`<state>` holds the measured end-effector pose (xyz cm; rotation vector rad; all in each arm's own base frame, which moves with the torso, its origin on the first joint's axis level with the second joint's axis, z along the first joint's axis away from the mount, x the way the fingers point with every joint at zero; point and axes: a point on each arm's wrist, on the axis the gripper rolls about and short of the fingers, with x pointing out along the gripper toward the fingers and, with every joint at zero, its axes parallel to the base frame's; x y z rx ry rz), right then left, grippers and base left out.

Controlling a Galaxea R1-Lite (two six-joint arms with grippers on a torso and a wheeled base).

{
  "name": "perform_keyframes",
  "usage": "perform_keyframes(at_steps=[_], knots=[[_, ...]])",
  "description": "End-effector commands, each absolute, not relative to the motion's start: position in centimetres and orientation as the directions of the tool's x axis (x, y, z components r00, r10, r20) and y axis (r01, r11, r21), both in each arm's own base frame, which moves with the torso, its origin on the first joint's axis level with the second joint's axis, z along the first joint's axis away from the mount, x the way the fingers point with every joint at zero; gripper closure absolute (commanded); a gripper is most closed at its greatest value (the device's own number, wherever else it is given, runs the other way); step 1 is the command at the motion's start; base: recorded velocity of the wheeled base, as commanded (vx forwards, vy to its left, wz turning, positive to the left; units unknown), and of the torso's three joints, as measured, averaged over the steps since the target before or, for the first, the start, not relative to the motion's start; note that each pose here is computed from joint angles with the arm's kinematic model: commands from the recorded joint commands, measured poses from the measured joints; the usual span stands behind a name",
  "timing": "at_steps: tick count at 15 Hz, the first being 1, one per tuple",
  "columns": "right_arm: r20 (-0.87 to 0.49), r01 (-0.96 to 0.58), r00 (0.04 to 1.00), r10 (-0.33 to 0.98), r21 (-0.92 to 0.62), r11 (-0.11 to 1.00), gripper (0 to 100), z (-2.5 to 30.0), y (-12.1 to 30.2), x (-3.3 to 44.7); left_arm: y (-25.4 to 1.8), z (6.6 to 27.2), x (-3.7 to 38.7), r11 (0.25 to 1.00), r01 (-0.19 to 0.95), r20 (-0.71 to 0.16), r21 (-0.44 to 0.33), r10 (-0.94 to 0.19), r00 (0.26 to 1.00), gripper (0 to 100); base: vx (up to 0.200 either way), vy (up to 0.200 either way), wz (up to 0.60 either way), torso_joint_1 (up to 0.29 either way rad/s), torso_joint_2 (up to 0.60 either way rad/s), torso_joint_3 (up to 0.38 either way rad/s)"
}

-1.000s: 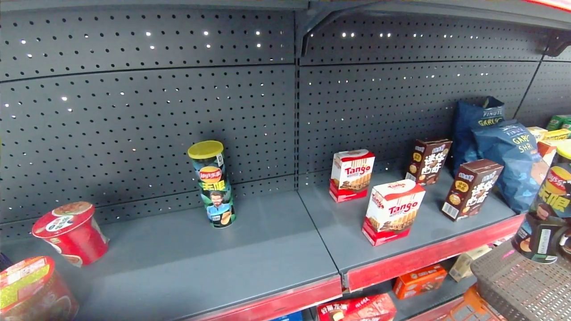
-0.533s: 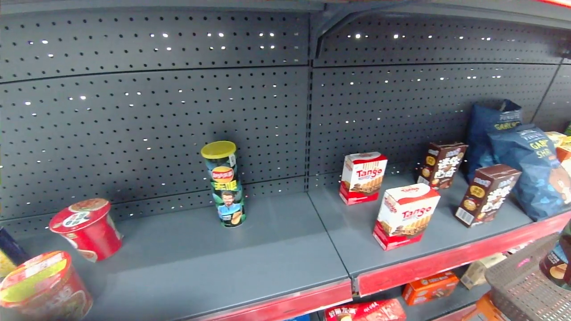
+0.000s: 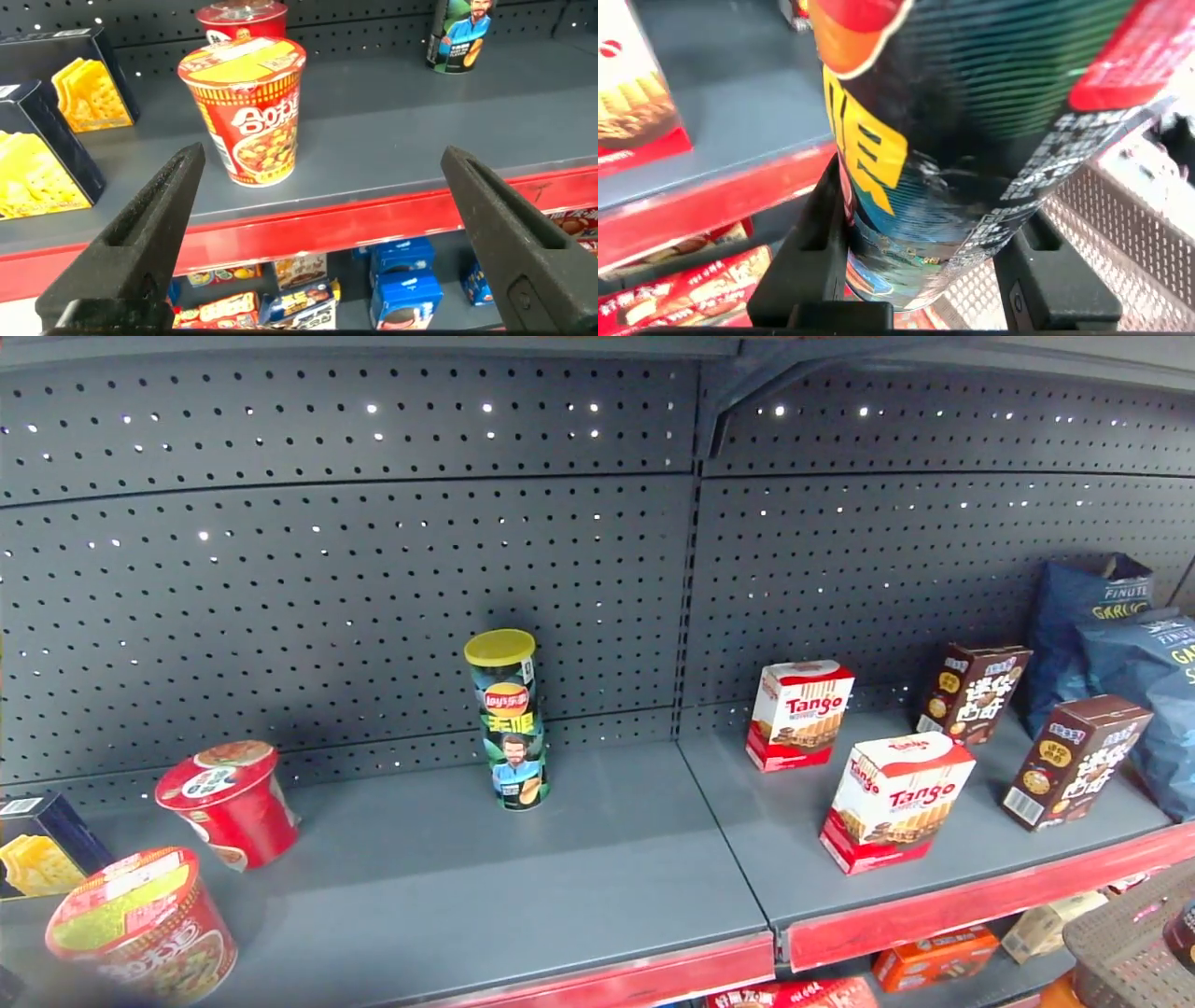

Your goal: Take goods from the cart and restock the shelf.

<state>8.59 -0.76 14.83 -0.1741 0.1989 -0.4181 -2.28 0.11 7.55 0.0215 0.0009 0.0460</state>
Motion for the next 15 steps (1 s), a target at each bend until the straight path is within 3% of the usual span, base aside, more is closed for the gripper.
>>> perform_keyframes(at_steps=[1, 15], knots=[[-0.109, 0.390, 0.904, -0.414, -0.191, 0.901, 100, 15.27, -0.76, 7.80, 0.11, 7.55, -2.28, 0.999, -0.046, 0.000, 0.021, 0.046, 0.999, 0, 0.000, 0.000, 0.00, 0.000, 0.00, 0.000], [-0.113, 0.240, 0.959, -0.261, -0.170, 0.956, 100, 15.28, -0.21, 7.94, 0.11, 7.55, -2.28, 0.999, -0.048, 0.000, 0.023, 0.048, 0.999, 0, 0.000, 0.000, 0.00, 0.000, 0.00, 0.000]])
